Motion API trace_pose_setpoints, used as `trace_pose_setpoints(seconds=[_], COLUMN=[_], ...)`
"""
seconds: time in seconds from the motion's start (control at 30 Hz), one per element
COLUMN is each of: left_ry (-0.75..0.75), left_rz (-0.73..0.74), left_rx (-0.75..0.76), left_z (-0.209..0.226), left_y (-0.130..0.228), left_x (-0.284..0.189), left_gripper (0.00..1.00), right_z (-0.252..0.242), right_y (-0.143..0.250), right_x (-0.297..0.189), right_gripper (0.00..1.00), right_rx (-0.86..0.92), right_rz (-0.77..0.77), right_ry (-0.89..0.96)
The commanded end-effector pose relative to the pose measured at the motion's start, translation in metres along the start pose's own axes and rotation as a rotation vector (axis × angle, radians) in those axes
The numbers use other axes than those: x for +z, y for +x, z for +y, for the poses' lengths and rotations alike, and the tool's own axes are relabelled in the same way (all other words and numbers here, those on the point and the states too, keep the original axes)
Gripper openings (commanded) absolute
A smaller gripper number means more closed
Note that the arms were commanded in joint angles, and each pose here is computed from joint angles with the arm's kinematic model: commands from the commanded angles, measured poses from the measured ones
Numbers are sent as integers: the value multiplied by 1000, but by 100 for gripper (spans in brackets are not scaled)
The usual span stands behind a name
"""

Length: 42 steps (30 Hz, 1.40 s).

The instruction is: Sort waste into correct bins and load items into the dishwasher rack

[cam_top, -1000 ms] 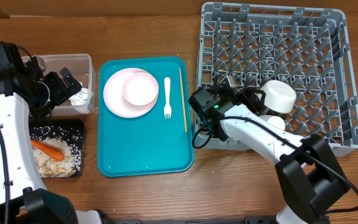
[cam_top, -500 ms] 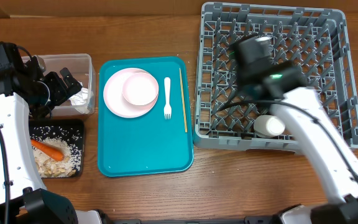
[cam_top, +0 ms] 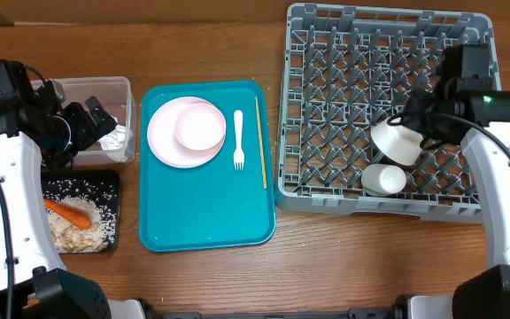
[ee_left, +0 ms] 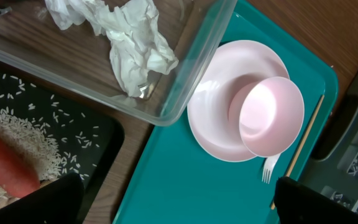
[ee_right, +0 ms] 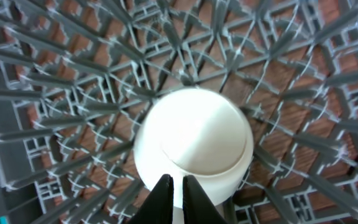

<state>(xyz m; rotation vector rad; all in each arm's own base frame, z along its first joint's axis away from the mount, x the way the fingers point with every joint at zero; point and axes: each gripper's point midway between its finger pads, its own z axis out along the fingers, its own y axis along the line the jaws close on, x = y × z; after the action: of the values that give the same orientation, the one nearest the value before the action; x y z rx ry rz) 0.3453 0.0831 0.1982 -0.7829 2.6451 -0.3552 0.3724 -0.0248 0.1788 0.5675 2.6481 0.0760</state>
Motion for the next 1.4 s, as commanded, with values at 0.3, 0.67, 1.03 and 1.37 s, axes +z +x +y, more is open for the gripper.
trace_pose_setpoints(seconds=[0.3,0.67,1.03,1.37], left_ry=[13,13,13,13], left_rz=[-34,-34,-34,-34], left_rx=[2,2,2,2], left_z=[-4,-4,-4,-4], left_y=[-4,-4,-4,-4], left_x=[-12,-12,-12,-12], left_gripper=[100,100,100,100], right_z=[-4,-12,-18,-20], right_y=[29,6,40,51], right_x=[39,40,48,46], right_gripper=[7,5,4,4], right_rx=[1,3,4,3], right_rz=[56,-47,77,126], right_ry=[-16,43,50,55])
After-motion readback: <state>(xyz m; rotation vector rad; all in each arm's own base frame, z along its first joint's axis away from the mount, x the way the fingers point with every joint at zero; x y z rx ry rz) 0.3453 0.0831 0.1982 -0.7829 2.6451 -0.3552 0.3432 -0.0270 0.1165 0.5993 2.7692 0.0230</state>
